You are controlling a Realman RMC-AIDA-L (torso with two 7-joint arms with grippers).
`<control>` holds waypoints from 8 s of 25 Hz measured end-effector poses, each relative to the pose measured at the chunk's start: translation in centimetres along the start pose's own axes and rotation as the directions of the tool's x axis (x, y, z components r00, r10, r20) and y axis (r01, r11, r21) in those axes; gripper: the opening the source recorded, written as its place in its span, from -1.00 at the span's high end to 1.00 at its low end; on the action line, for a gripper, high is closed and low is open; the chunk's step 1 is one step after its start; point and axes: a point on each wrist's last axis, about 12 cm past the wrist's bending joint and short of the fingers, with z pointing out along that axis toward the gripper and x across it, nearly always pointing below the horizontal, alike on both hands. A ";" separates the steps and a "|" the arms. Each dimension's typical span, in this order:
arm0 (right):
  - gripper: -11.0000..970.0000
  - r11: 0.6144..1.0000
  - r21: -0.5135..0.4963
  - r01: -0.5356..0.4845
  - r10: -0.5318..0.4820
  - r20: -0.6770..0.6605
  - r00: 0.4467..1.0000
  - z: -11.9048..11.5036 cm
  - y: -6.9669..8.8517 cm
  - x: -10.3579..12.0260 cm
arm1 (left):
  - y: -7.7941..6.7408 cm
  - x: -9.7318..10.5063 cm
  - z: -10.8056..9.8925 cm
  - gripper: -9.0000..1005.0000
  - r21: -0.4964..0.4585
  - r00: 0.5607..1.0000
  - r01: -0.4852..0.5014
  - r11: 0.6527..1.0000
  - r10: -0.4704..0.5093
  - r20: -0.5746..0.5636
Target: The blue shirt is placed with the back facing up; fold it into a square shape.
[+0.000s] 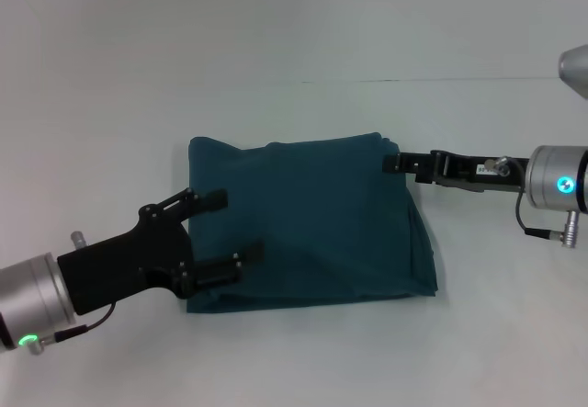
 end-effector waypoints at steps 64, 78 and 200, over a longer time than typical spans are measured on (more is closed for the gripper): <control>0.11 0.993 0.060 -0.106 0.100 0.106 0.989 3.4 0.6 1.5 | 1.0 0.2 0.1 -0.77 -0.047 0.999 -0.009 0.999 0.006 -0.051; 0.84 0.991 0.076 -0.109 0.099 0.117 0.988 3.4 0.4 1.4 | 0.9 0.2 0.1 -0.77 -0.048 0.999 -0.003 0.999 0.001 -0.050; 0.85 0.999 0.020 -0.037 0.033 0.162 0.986 2.4 1.5 -1.3 | 1.1 0.4 0.3 -0.77 -0.068 0.998 0.022 0.997 -0.026 -0.059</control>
